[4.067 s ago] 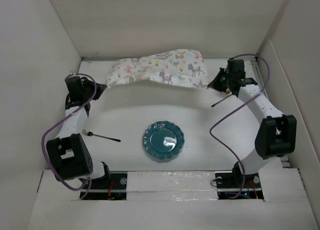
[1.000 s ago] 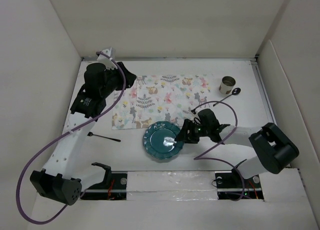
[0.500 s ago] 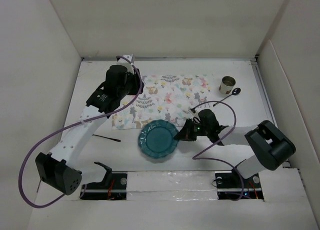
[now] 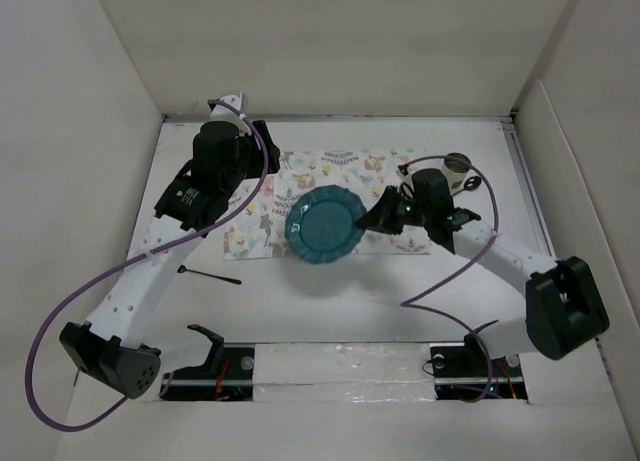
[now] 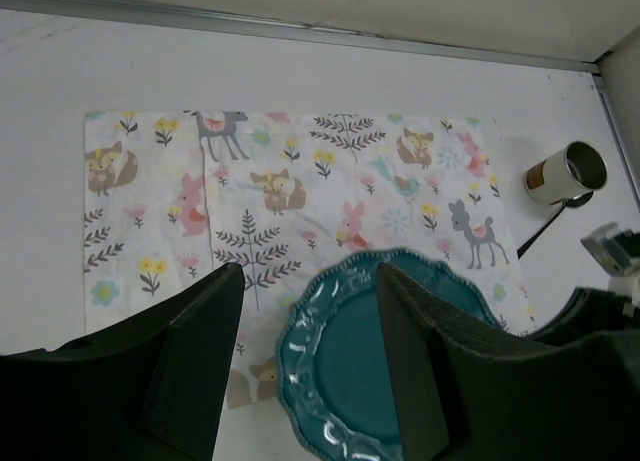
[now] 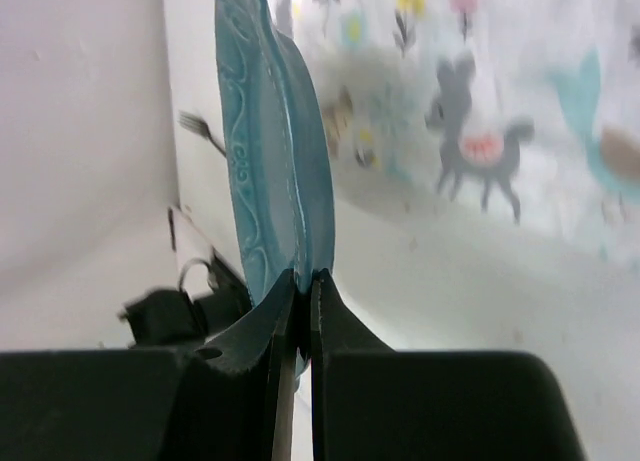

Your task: Set the dinner table for one person

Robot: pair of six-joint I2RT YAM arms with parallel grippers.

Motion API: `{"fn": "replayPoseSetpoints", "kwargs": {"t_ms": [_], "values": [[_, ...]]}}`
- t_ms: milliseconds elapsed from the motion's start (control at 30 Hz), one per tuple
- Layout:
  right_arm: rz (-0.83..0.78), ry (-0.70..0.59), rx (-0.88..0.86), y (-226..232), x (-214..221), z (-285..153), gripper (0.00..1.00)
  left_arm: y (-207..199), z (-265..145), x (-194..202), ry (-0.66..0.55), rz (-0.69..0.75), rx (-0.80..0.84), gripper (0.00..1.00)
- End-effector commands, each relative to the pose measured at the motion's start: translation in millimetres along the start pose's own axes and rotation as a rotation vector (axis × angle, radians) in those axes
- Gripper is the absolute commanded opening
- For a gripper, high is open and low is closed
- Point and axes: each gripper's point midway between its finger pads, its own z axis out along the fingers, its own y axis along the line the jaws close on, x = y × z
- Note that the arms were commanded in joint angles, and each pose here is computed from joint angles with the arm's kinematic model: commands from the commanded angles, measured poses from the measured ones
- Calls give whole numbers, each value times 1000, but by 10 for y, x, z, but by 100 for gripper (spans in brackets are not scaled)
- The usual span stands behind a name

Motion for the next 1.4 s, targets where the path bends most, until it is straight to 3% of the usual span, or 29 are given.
{"fn": "replayPoseSetpoints", "kwargs": {"t_ms": [0,267,400,533,633,667,800,867,1033,1133,1167,1200,1233,1367], "values": [[-82,-87,-216,737,-601,26,0,-24,-61,-122,-39,-27,12,53],[-1,-140,-201,559,-1396,632,0,-17,43,120,8,-37,29,52],[32,-138,-156,339,-1510,854,0,23,98,236,25,-33,20,52],[86,-72,-94,-6,-1349,1057,0,34,155,302,38,-35,16,52],[100,-52,-15,-309,-1160,1072,11,35,181,335,44,-37,17,52],[103,-43,9,-392,-1105,1074,26,36,189,351,46,-40,18,52],[88,-16,146,-774,-912,980,52,29,236,418,63,-51,22,52],[74,-27,235,-882,-902,877,60,31,255,450,68,-53,23,52],[-34,-81,373,-873,-1145,503,64,-32,284,453,79,-60,50,48],[-76,-185,429,-801,-1476,110,57,-45,285,443,77,-44,59,36],[-80,-226,438,-780,-1603,-12,29,-85,278,455,82,-30,73,14],[-70,-331,487,-834,-1857,-297,12,-130,283,486,99,-26,100,5],[-59,-388,519,-884,-1993,-452,0,-192,286,509,110,-24,135,0],[20,-624,743,-1271,-2611,-1182,0,-300,329,704,147,-11,225,0]]}}
